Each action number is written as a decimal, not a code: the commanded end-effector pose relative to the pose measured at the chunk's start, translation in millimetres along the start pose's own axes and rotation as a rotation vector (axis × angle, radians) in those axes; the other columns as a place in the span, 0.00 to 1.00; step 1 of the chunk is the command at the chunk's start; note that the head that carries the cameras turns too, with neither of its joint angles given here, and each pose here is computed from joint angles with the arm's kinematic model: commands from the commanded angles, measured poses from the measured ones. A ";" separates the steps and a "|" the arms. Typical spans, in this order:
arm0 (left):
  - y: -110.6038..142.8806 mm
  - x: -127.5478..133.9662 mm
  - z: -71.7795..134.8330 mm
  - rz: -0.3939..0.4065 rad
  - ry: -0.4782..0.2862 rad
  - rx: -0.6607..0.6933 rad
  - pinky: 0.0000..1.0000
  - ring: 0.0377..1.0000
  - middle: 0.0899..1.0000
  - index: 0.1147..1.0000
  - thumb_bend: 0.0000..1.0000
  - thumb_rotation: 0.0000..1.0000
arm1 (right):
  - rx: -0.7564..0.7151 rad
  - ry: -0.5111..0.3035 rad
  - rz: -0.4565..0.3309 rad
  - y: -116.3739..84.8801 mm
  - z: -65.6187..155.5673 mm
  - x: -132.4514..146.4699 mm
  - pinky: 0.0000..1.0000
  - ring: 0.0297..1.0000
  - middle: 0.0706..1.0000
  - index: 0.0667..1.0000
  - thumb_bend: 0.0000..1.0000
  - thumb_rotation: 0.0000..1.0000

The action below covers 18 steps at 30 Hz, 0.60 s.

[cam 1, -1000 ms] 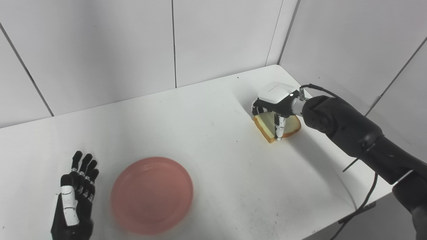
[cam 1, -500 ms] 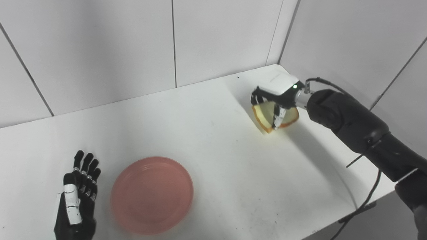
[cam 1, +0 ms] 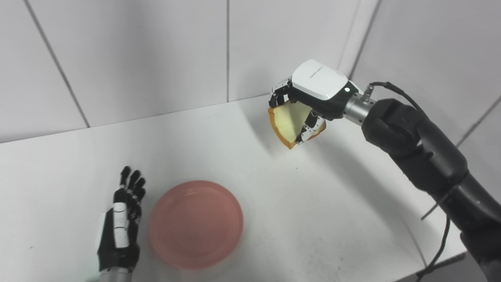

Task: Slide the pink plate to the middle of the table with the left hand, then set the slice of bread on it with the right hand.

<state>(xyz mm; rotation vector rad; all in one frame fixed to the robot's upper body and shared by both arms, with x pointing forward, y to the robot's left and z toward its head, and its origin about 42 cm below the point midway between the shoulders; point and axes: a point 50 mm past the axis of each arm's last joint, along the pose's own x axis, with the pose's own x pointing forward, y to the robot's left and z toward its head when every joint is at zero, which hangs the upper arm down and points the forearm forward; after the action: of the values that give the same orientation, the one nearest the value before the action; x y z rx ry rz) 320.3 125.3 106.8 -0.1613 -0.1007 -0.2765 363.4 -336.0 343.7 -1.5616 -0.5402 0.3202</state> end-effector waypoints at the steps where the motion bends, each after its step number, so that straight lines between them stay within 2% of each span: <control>1: -12.7 -11.2 -17.4 0.017 0.050 -0.022 1.00 0.98 0.97 0.96 0.69 1.00 | 0.009 -0.034 -0.085 -20.1 9.7 5.6 0.34 0.38 0.39 0.49 0.52 0.00; 4: -20.9 -9.8 -17.7 0.031 0.051 -0.025 1.00 0.97 0.97 0.95 0.69 1.00 | 0.047 -0.105 -0.124 -17.9 31.4 12.1 0.32 0.37 0.38 0.49 0.52 0.00; 9: -31.1 -7.0 -19.1 0.016 0.063 -0.055 1.00 1.00 0.99 0.97 0.70 0.99 | 0.053 -0.220 -0.144 -14.9 67.5 27.4 0.31 0.36 0.38 0.49 0.52 0.00; 11: -34.2 -6.4 -18.7 0.013 0.062 -0.058 1.00 1.00 0.99 0.97 0.69 0.99 | 0.068 -0.254 -0.139 -13.8 82.3 33.9 0.30 0.35 0.37 0.50 0.52 0.00; 13: -38.5 -6.0 -17.2 0.020 0.058 -0.040 1.00 1.00 0.99 0.97 0.71 1.00 | 0.075 -0.305 -0.126 -13.0 99.8 41.8 0.35 0.41 0.40 0.49 0.52 0.00; 15: -43.6 -6.2 -17.0 0.030 0.046 -0.013 1.00 1.00 0.99 0.96 0.71 1.00 | 0.081 -0.341 -0.103 -9.8 115.7 48.5 0.37 0.43 0.41 0.49 0.52 0.00; 17: -47.3 -6.0 -17.6 0.039 0.030 0.007 1.00 1.00 0.99 0.97 0.72 1.00 | 0.081 -0.362 -0.077 -6.1 127.8 54.1 0.36 0.41 0.40 0.49 0.52 0.00; 18: -48.6 -5.9 -17.7 0.043 0.028 0.017 1.00 1.00 0.98 0.97 0.72 1.00 | 0.078 -0.373 -0.065 -3.0 133.2 57.4 0.32 0.37 0.38 0.49 0.52 0.00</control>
<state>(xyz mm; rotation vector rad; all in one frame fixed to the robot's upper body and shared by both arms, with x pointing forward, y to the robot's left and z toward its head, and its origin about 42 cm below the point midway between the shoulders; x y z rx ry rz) 313.7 89.5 108.1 -0.1277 -0.1168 -0.2562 343.6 -197.6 328.4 -1.3914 -0.8017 0.6086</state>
